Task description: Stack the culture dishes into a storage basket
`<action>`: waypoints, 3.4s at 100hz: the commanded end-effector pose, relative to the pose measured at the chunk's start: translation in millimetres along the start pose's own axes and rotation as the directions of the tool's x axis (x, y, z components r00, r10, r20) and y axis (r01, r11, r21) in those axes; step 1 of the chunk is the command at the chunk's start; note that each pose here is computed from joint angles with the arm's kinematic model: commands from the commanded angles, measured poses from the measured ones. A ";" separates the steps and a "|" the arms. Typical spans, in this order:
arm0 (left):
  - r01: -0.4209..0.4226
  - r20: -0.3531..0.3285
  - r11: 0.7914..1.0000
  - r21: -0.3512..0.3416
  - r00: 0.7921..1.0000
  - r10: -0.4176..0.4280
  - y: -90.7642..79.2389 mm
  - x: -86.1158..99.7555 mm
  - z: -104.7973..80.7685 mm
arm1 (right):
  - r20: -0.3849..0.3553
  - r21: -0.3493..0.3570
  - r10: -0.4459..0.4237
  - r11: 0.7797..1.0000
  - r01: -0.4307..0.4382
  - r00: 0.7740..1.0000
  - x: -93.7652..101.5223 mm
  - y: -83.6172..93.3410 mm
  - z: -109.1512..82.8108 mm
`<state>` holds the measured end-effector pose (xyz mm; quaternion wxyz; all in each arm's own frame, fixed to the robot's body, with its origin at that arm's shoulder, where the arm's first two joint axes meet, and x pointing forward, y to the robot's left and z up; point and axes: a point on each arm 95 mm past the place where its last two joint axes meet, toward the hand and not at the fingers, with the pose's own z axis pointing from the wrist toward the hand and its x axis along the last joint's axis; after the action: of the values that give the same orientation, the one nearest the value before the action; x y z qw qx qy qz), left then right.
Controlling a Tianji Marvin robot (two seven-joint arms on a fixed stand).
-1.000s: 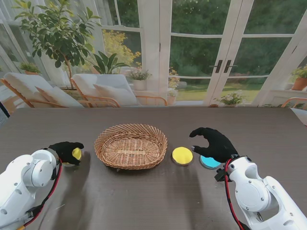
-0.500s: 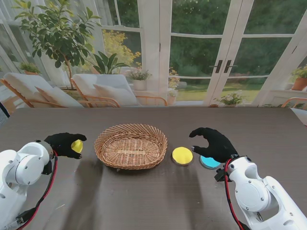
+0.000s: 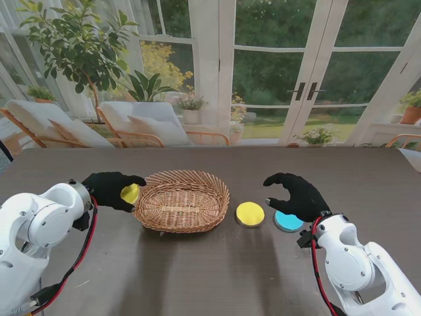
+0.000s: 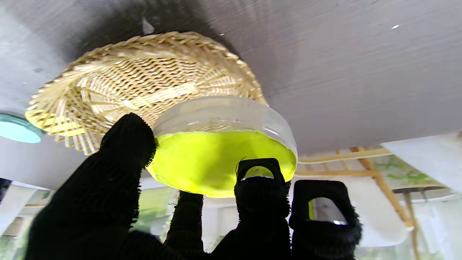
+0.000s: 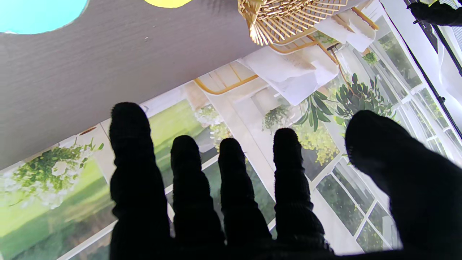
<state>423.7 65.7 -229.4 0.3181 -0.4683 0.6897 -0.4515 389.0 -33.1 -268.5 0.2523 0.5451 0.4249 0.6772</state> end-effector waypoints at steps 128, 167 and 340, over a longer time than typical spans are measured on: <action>-0.048 -0.521 0.999 -0.026 0.853 0.028 3.2 169.2 33.4 | 0.005 -0.023 0.002 1.000 -0.002 1.000 -2.2 3.6 -1.8; -0.088 -0.616 0.992 -0.088 0.788 0.015 21.3 204.6 49.5 | 0.010 -0.035 0.002 0.999 -0.001 1.000 -3.7 5.6 -1.4; -0.177 -0.670 0.983 -0.045 0.736 0.102 65.4 238.5 90.9 | 0.006 -0.052 -0.001 0.999 0.001 1.000 -3.0 8.5 -2.4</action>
<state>389.1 -175.6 -326.0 0.0583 -0.2380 0.8100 -0.5328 390.7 -43.9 -261.6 0.2740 0.5397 0.4014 0.6874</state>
